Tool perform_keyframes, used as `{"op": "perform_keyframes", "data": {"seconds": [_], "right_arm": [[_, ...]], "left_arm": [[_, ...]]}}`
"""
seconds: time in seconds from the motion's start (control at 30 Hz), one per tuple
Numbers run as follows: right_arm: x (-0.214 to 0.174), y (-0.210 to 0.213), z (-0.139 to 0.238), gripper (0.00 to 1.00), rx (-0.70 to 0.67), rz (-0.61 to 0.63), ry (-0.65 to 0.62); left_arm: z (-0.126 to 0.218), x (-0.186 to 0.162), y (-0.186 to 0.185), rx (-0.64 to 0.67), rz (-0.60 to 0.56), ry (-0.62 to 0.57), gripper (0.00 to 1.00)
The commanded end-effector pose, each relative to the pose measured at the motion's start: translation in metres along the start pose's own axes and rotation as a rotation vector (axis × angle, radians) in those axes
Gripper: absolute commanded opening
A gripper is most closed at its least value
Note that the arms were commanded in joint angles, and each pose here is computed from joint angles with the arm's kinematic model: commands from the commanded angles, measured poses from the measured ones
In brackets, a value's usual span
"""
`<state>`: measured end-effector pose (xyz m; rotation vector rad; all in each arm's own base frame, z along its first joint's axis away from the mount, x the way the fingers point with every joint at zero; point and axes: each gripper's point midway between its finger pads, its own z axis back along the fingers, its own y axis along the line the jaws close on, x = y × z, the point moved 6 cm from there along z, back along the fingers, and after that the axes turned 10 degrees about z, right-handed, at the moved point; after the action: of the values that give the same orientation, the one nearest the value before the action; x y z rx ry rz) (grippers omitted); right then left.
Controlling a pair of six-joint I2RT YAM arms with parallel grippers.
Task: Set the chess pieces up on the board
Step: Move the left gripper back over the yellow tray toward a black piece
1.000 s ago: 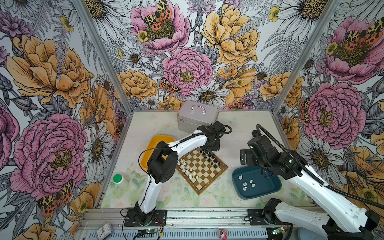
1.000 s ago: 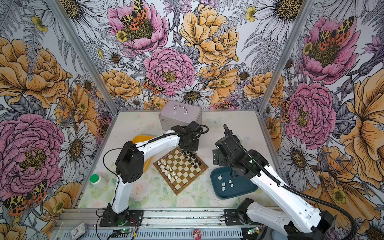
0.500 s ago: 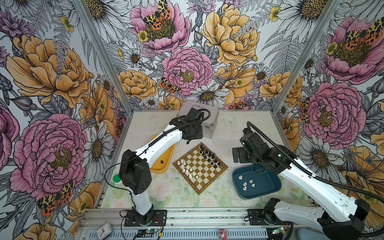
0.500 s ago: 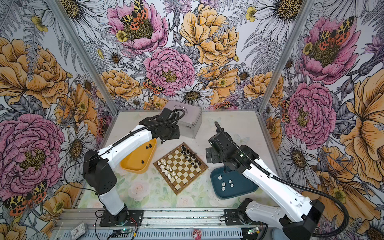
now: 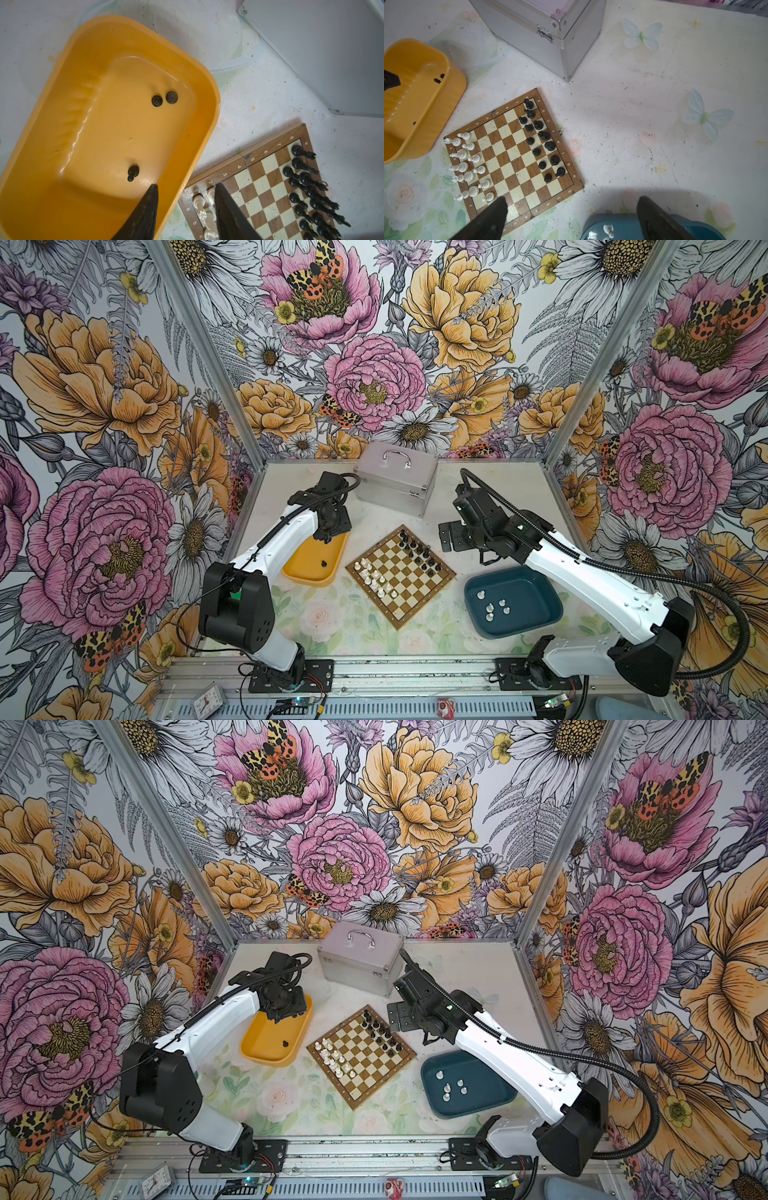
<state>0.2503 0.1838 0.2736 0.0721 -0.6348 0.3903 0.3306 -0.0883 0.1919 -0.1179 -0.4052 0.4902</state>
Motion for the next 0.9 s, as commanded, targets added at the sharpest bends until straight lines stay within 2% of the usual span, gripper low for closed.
{"op": "perform_keyframes", "data": {"seconds": [0.0,0.3,0.5,0.57,0.87], "right_arm": [[0.02,0.01,0.001,0.99,0.041,0.023,-0.052],[0.034,0.014,-0.014,0.99,0.028,0.036,-0.04],[0.041,0.012,-0.022,1.0,0.025,0.028,-0.029],[0.042,0.012,-0.025,1.0,0.031,0.027,-0.024],[0.048,0.017,-0.029,1.0,0.082,0.019,-0.015]], "left_arm": [[-0.014,0.011,-0.002,0.004,-0.016,-0.023,0.46],[-0.046,0.033,-0.006,0.073,-0.055,-0.025,0.42],[-0.057,0.045,-0.01,0.075,-0.061,-0.028,0.41],[-0.074,0.042,-0.009,0.096,-0.069,0.008,0.41],[-0.091,0.045,-0.005,0.11,-0.078,0.044,0.37]]}}
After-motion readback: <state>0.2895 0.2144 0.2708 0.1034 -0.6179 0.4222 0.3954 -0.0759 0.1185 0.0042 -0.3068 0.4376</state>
